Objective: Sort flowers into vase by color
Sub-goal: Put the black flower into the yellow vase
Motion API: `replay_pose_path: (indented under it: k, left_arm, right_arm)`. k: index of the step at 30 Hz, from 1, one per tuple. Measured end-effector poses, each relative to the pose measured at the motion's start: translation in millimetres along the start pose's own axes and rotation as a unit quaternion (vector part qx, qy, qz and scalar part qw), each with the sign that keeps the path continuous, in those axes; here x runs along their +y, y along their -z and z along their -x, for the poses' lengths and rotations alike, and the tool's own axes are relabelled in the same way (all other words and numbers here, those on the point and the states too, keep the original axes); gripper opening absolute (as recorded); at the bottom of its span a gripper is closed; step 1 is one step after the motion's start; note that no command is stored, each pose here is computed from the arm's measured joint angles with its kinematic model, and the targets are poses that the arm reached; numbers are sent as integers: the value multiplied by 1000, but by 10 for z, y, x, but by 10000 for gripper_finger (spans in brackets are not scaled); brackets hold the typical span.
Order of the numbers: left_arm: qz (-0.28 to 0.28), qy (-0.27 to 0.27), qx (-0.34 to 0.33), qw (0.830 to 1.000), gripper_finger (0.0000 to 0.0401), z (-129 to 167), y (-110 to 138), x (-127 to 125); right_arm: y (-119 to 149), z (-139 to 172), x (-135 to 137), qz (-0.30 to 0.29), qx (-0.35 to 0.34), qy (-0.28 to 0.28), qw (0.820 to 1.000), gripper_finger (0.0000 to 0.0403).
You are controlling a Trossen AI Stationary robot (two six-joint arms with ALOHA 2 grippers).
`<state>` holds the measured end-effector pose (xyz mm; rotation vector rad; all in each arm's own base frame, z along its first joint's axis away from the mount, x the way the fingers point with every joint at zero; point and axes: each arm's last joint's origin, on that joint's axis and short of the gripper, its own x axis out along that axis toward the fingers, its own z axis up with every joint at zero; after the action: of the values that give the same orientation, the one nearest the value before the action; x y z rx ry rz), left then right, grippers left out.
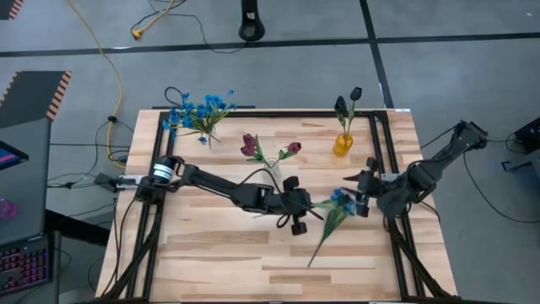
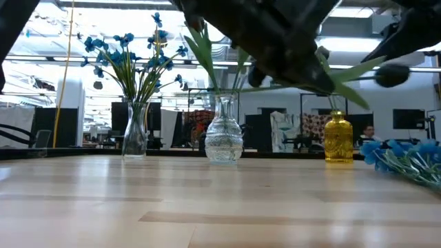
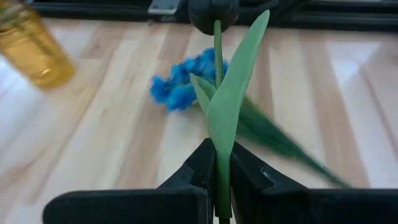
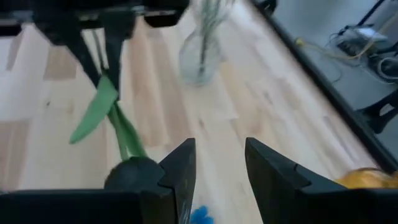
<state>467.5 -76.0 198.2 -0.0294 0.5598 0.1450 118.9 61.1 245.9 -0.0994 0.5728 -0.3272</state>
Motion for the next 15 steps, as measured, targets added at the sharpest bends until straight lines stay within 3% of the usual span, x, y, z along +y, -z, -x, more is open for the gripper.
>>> replay_pose_path:
  k: [10,15]
  left_arm:
    - [-57,0,42,997,16,481,-210,33]
    - [-72,1,29,997,16,750,-245,-1]
  right_arm:
    - [180,43,-179,-95,-90,-6,991,164]
    - [213,32,-181,-100,-94,-12,990,164]
